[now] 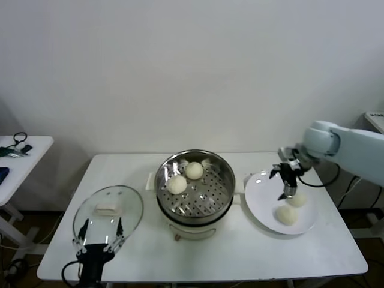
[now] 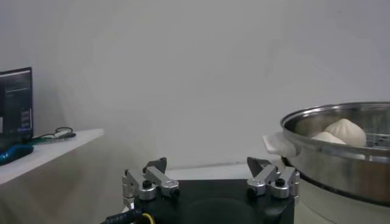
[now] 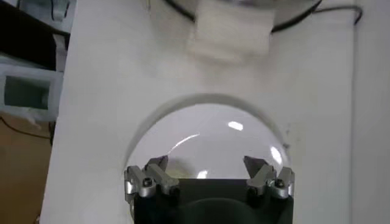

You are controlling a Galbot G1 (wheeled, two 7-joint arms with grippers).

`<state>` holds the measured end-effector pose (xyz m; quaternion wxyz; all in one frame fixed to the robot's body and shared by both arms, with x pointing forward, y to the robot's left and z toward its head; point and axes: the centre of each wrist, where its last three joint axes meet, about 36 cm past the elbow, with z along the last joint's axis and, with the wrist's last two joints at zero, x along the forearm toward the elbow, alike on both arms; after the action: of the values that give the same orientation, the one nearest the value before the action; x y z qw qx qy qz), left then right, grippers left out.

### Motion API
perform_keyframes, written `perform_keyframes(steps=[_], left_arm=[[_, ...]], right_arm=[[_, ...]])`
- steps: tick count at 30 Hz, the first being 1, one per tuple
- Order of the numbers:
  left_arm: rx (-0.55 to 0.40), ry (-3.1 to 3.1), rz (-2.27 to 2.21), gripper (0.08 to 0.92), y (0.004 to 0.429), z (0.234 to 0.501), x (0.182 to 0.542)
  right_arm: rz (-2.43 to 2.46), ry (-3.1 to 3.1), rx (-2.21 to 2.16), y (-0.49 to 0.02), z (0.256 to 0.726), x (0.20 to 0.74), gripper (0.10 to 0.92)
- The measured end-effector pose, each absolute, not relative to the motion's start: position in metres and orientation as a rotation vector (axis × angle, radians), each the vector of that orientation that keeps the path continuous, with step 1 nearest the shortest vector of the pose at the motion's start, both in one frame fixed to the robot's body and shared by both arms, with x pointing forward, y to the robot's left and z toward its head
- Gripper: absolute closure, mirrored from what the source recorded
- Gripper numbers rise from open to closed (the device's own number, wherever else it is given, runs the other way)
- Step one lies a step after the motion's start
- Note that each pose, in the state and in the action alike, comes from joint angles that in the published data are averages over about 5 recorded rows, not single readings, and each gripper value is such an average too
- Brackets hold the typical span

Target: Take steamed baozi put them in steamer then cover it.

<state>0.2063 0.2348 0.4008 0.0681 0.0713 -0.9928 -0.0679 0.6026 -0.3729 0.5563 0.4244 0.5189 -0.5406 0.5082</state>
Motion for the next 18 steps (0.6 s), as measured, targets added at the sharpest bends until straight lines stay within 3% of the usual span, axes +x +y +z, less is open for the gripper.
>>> perform_keyframes(steps=[18], left_arm=[[0.212,-2.998,-0.212,0.177,0.229,0.400,0.204]], right_arm=[[1.245,-1.334,1.222,-0.407,0.476,0.577,0.200]])
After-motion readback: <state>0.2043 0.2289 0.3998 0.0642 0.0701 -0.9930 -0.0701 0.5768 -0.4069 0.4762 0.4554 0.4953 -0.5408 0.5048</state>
